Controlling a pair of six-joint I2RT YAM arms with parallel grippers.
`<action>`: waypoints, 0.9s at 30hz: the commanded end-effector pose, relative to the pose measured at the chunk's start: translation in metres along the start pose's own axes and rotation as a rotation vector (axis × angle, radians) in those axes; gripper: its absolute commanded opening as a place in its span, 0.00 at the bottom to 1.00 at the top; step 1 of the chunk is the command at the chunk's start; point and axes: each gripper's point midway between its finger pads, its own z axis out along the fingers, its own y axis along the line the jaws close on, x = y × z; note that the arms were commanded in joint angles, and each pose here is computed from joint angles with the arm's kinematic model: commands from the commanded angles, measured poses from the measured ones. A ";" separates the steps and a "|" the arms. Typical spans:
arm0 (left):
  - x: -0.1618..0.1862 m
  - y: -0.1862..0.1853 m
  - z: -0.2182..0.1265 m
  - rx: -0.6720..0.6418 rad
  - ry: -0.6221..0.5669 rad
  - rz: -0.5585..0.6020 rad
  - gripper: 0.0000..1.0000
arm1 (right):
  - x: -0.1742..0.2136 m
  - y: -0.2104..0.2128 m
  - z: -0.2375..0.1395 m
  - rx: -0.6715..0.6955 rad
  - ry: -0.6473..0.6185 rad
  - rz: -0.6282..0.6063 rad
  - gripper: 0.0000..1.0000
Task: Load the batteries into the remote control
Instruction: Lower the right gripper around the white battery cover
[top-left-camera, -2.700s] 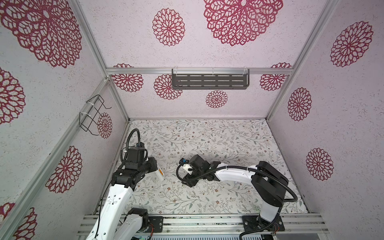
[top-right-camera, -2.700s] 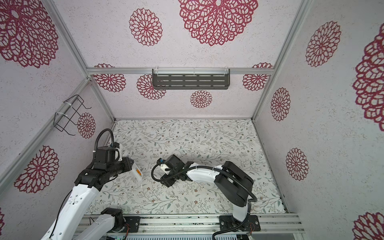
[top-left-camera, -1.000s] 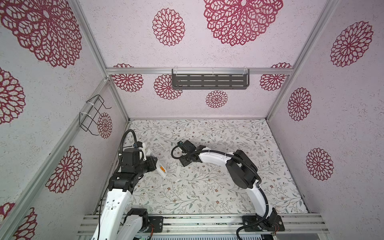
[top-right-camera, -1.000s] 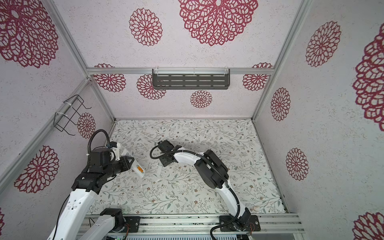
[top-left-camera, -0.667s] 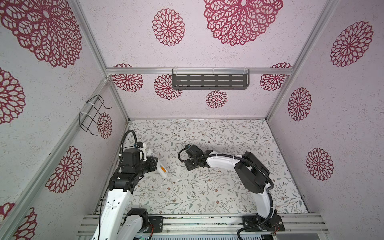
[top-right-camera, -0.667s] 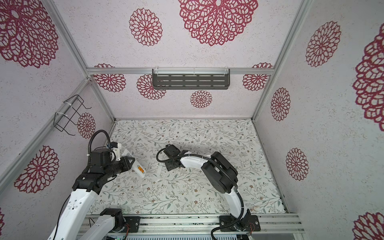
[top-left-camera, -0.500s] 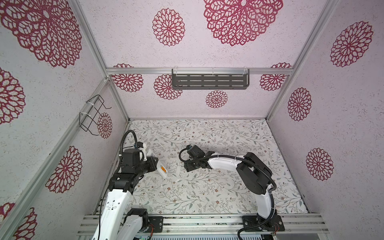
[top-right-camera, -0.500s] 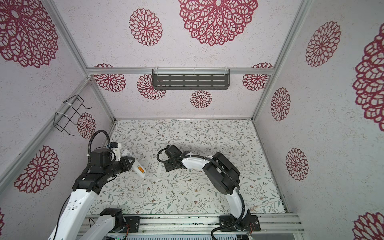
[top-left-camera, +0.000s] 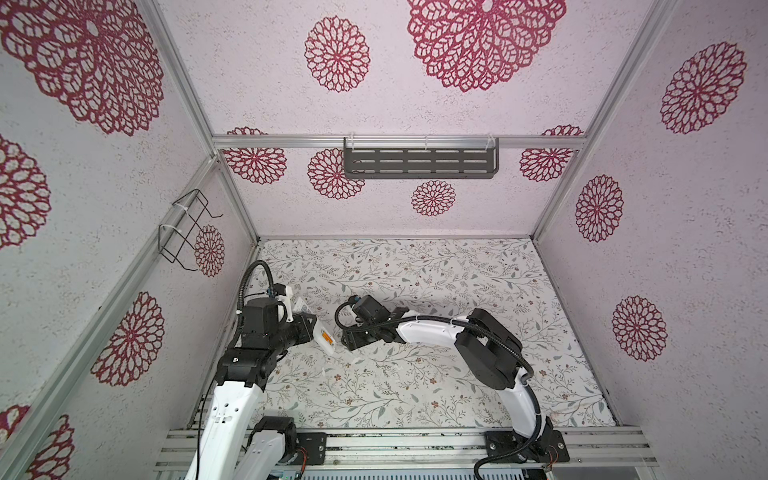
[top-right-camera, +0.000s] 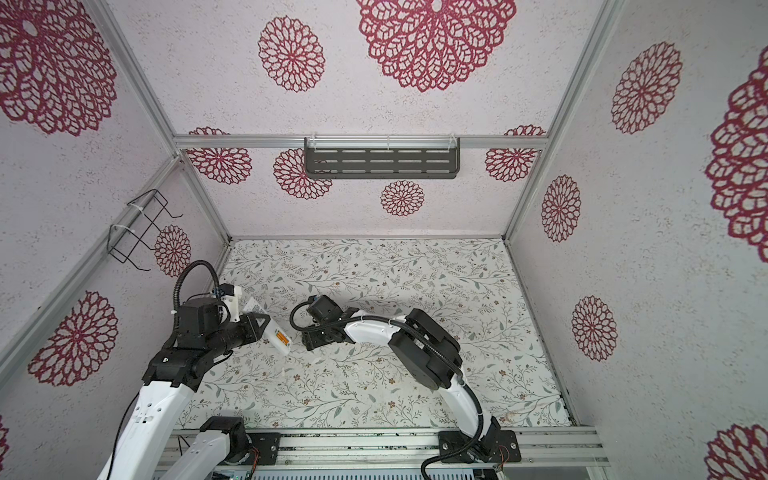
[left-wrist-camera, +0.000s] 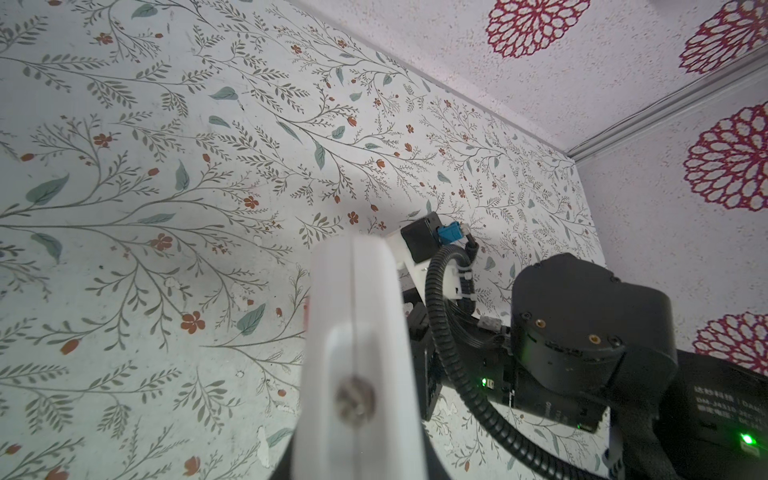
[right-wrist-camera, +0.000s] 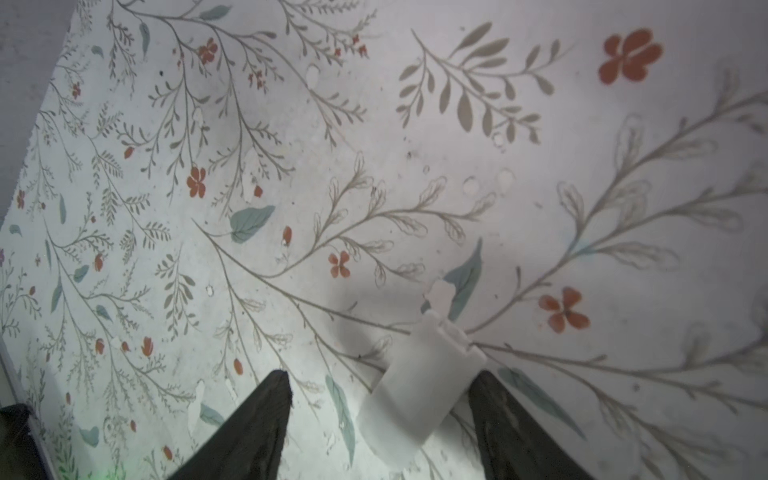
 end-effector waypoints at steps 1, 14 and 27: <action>-0.011 -0.002 -0.003 0.011 -0.052 0.020 0.00 | 0.032 -0.027 0.018 0.136 0.101 0.012 0.69; -0.014 0.002 -0.004 0.016 -0.062 0.005 0.00 | 0.063 -0.052 0.020 0.360 0.152 -0.092 0.44; -0.015 0.001 -0.004 0.026 -0.066 -0.001 0.00 | 0.125 -0.109 -0.031 0.541 0.259 -0.183 0.32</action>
